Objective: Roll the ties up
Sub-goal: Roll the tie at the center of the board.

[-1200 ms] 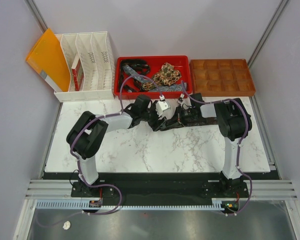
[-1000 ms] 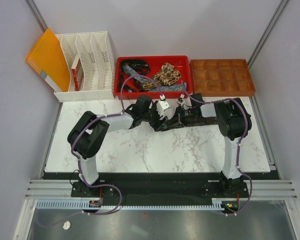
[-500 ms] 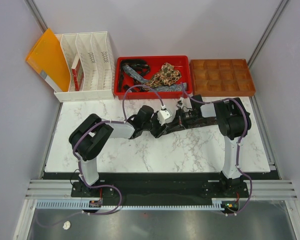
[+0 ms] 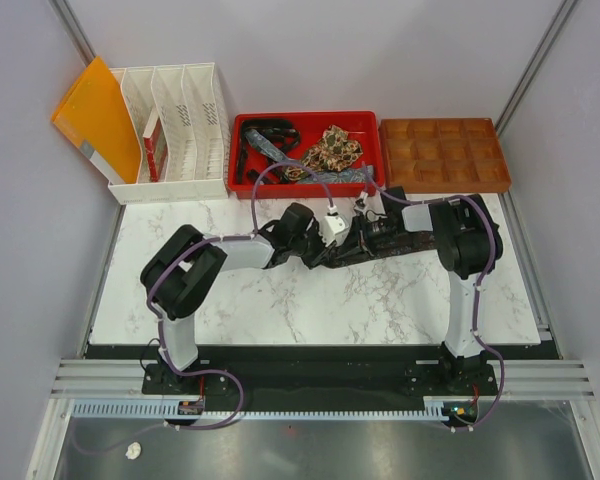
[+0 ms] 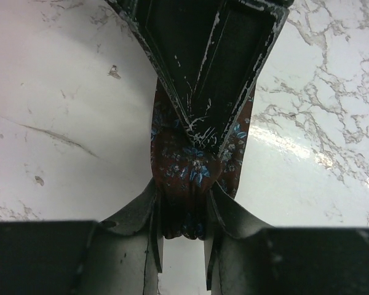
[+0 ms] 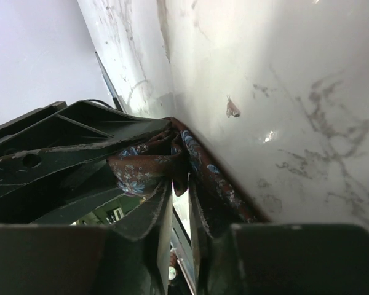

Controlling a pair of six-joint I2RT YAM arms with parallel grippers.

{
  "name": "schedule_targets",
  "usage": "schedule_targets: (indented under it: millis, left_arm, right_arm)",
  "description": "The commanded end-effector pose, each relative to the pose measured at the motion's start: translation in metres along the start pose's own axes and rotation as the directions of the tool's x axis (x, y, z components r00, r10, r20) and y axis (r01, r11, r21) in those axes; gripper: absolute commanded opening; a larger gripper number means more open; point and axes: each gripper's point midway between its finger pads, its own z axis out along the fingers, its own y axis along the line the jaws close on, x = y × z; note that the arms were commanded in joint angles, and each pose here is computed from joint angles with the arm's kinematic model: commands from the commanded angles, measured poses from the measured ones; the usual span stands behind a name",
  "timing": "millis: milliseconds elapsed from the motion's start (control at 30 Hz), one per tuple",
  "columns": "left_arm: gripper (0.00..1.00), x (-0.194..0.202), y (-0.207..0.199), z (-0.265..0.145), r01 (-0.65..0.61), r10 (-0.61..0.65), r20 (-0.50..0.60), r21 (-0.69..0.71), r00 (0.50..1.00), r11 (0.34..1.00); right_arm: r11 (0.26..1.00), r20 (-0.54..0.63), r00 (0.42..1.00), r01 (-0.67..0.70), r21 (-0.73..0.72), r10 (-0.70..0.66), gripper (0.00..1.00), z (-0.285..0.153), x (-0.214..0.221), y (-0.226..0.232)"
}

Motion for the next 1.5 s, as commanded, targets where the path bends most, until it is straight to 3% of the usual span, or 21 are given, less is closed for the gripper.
schedule_targets:
  millis: [0, 267, 433, 600, 733, 867, 1133, 1467]
  left_arm:
    - [0.02, 0.012, -0.004, 0.003, 0.046, -0.045, -0.059, 0.028, 0.997, 0.999]
    - [0.02, -0.002, -0.003, -0.001, 0.005, 0.002, -0.085, 0.082, 0.996, 0.997]
    - [0.02, 0.005, -0.01, -0.011, -0.002, 0.051, -0.257, 0.187, 0.965, 0.982]
    - [0.02, 0.044, -0.002, -0.026, -0.097, 0.21, -0.444, 0.265, 0.871, 0.959]
    - [0.04, 0.061, 0.009, -0.033, -0.187, 0.352, -0.512, 0.345, 0.784, 0.92]
    - [0.07, 0.062, 0.021, -0.031, -0.182, 0.368, -0.592, 0.35, 0.717, 0.919]
    - [0.08, 0.064, 0.021, -0.022, -0.141, 0.323, -0.625, 0.323, 0.71, 0.936]
    - [0.14, 0.061, 0.021, -0.017, -0.112, 0.27, -0.626, 0.279, 0.732, 0.954]
  right_arm:
    - [0.997, 0.052, 0.997, 0.06, -0.047, -0.057, 0.26, -0.022, -0.022, 0.028]
    - [0.99, 0.107, 0.994, -0.002, 0.139, -0.013, 0.3, -0.034, -0.033, -0.017]
    - [0.974, 0.059, 0.998, -0.04, 0.225, 0.028, 0.32, -0.029, -0.02, -0.047]
    - [0.967, 0.041, 0.997, -0.066, 0.247, 0.058, 0.32, -0.023, -0.013, -0.064]
    - [0.975, 0.043, 0.998, -0.062, 0.214, 0.054, 0.31, -0.019, -0.015, -0.059]
    - [0.989, 0.059, 0.997, -0.066, 0.131, 0.058, 0.32, -0.018, -0.019, -0.04]
    - [0.998, 0.194, 0.979, -0.058, -0.024, 0.061, 0.45, -0.031, -0.037, 0.021]
    - [0.994, 0.231, 0.968, -0.104, 0.018, 0.097, 0.46, -0.008, -0.027, 0.017]
